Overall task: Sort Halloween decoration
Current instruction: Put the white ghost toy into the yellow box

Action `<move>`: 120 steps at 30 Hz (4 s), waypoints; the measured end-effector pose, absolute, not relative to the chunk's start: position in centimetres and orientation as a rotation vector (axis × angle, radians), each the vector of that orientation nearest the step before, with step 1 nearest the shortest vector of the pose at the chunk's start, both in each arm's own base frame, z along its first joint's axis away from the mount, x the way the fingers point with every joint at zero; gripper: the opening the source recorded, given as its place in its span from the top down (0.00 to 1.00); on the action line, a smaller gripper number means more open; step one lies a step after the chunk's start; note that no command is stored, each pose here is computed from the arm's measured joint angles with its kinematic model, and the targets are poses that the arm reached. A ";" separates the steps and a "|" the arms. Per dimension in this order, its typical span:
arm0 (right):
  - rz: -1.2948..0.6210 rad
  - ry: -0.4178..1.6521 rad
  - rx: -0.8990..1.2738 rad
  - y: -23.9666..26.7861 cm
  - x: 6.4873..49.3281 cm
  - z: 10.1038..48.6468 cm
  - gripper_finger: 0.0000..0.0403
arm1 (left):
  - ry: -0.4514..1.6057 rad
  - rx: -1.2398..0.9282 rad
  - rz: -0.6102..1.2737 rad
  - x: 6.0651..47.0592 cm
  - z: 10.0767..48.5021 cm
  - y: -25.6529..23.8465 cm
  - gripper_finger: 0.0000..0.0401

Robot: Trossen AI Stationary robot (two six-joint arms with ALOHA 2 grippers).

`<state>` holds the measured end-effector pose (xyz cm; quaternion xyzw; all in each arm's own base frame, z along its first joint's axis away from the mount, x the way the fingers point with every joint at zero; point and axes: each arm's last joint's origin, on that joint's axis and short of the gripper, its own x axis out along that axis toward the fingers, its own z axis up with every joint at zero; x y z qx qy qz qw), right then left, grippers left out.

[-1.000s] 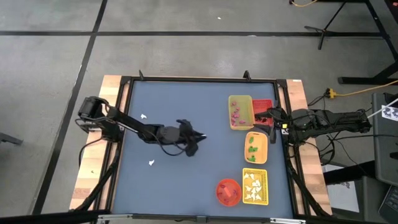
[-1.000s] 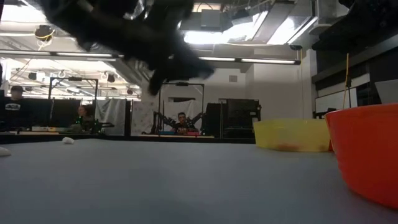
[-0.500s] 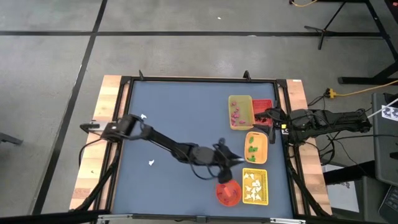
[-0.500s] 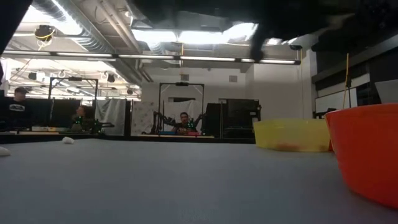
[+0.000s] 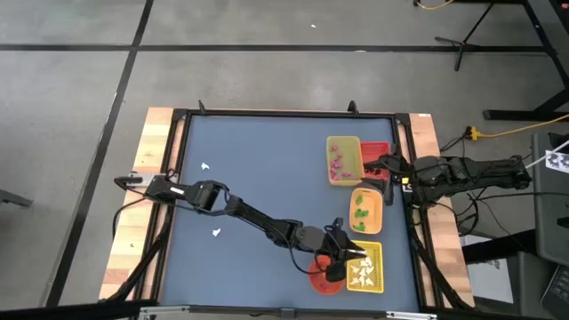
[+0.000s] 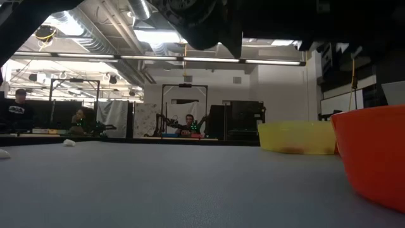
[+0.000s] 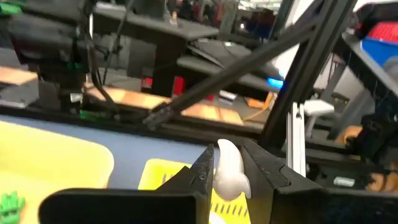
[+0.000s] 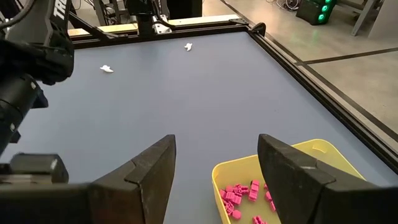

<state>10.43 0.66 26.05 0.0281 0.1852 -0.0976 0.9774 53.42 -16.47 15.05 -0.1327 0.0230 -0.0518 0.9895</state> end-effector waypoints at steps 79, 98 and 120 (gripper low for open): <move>-0.105 0.300 0.090 0.5 7.9 26.5 0.44 | 1.521 -0.464 0.385 23.1 18.3 -11.0 0.54; -0.106 0.308 0.089 0.5 7.8 26.4 0.44 | 1.499 -0.626 0.408 20.2 13.7 -9.9 0.54; -0.107 0.307 0.089 0.5 7.8 26.4 0.44 | 1.483 -0.618 0.419 20.1 13.4 -9.8 0.81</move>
